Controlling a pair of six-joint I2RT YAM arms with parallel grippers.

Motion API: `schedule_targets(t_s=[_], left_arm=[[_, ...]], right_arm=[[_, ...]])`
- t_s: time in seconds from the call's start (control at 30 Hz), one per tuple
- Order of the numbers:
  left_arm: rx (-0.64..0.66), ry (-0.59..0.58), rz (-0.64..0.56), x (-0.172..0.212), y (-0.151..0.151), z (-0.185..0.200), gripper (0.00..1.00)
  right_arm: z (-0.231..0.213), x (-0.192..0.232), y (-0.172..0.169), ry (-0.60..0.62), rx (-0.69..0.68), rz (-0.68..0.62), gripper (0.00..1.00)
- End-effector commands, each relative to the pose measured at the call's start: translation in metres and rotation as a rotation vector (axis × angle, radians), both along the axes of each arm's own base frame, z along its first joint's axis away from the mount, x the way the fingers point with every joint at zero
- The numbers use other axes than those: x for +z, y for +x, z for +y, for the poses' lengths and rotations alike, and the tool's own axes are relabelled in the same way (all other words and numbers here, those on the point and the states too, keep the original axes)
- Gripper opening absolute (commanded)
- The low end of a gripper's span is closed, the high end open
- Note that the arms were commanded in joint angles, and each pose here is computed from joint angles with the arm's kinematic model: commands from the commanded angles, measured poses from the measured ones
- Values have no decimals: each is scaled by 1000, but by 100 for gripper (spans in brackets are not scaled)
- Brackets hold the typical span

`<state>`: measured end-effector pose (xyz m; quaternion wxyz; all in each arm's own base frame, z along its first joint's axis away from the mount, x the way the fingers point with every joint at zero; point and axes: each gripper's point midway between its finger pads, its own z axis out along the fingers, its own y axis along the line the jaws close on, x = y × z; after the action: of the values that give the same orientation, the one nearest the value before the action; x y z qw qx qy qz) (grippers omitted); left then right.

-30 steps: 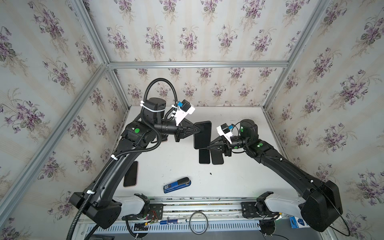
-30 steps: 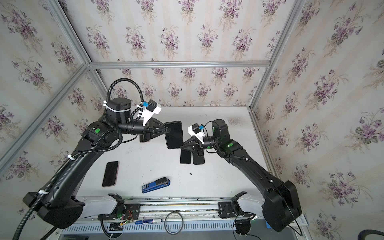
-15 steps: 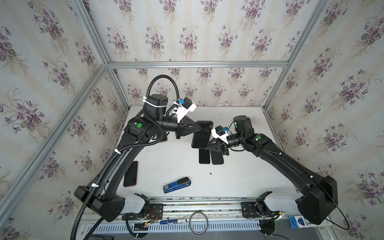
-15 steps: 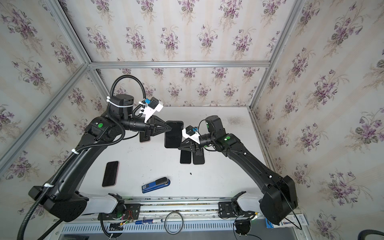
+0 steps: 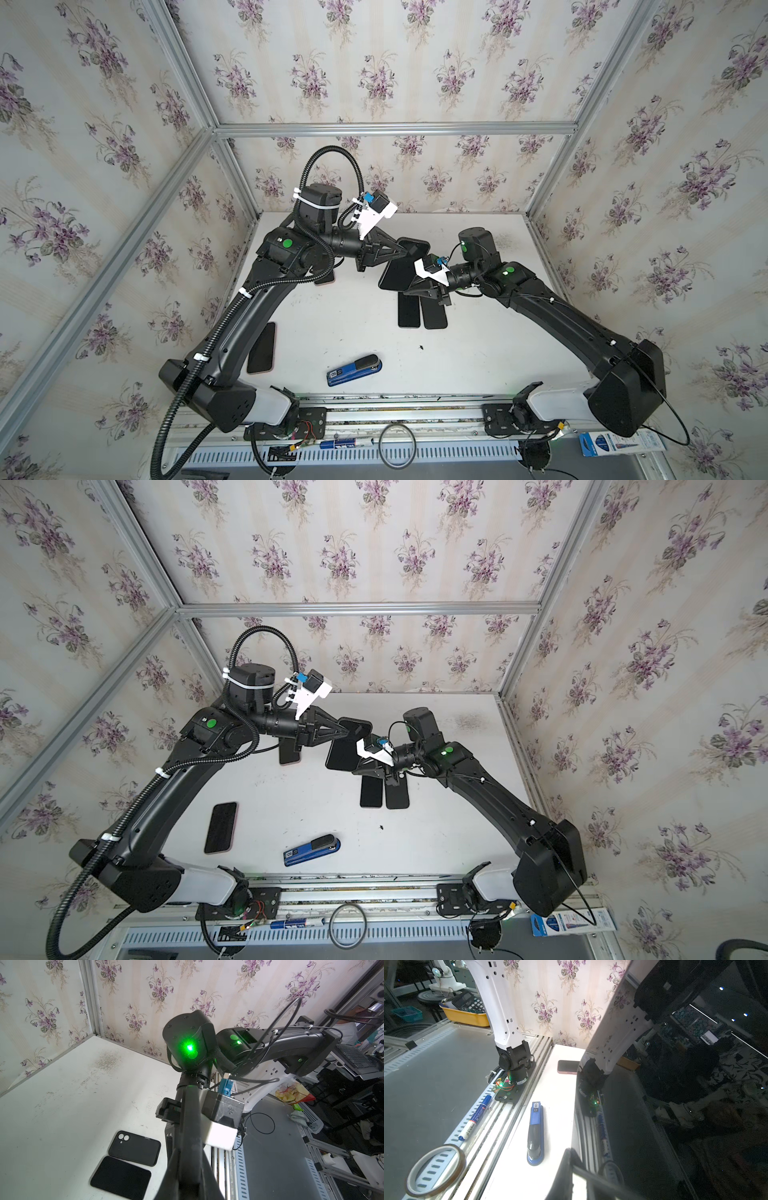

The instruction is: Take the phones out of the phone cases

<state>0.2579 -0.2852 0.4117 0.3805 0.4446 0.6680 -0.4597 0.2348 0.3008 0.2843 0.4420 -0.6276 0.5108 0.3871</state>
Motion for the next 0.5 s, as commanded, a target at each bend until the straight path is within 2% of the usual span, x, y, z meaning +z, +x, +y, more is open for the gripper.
schedule_targets(t_s=[0.0, 0.1, 0.13, 0.2, 0.37, 0.43, 0.47], left_arm=[[-46, -39, 82, 6, -8, -5, 0], [-49, -39, 92, 5, -7, -6, 0], [-50, -40, 95, 6, -6, -7, 0], [-52, -41, 100, 6, -5, -8, 0], [-43, -36, 104, 4, -3, -8, 0], [-37, -34, 99, 5, -2, -7, 0], [-29, -32, 96, 5, -2, -7, 0]], right_arm=[[7, 27, 24, 49, -27, -280, 12], [8, 26, 28, 39, -27, -312, 12], [17, 25, 18, 38, 11, -323, 12], [19, 21, 18, 15, 23, -338, 12], [23, 21, 21, 17, 5, -366, 11], [22, 19, 24, 29, -32, -365, 15], [20, 16, 27, 33, -65, -367, 21]])
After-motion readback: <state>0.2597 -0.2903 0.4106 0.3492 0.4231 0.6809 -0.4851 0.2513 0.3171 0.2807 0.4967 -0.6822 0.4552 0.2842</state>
